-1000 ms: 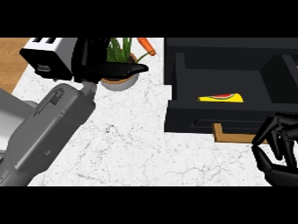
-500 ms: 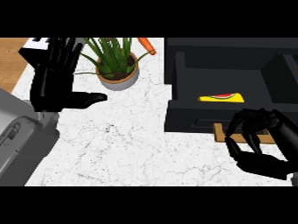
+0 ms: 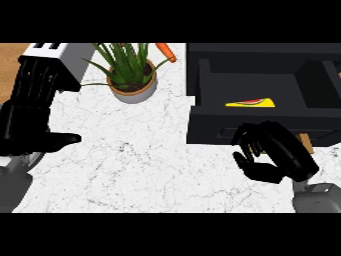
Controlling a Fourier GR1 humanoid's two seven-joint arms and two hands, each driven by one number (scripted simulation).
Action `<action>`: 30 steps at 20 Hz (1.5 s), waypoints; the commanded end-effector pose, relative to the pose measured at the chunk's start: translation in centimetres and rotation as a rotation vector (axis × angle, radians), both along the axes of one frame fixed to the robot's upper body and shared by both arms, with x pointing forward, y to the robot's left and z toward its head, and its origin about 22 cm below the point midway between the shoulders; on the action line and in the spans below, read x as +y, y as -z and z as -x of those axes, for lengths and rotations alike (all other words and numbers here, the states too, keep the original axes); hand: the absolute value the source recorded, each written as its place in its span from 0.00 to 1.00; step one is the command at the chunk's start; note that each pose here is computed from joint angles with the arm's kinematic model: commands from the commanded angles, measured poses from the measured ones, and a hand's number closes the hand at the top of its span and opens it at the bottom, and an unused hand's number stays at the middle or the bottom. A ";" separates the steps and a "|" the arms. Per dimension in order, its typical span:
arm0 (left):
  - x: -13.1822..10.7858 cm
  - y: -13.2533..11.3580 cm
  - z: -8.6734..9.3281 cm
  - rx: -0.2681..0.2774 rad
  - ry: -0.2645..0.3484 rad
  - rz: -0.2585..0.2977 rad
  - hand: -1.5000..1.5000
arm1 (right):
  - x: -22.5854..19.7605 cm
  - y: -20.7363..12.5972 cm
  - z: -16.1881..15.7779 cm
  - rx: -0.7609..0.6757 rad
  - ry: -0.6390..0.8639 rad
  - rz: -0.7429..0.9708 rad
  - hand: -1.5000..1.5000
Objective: Pick up the cup, place it into the drawer and close the drawer
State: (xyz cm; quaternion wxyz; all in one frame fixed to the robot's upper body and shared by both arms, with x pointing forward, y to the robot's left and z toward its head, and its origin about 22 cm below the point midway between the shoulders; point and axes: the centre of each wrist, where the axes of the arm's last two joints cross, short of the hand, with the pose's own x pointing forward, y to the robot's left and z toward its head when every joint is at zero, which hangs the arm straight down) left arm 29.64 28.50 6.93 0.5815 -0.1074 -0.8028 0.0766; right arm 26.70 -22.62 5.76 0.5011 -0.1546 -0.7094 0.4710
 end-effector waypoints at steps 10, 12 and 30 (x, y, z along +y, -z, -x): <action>4.6 2.2 3.8 -0.013 -0.003 0.011 0.00 | 0.5 5.2 -7.6 0.075 0.031 0.157 0.00; 5.8 2.2 4.3 0.001 -0.009 0.014 0.00 | 1.2 5.7 -7.7 0.085 0.008 0.162 0.00; 6.2 1.8 2.6 -0.013 0.059 0.026 0.00 | -5.0 4.2 -15.0 0.167 0.054 0.121 0.00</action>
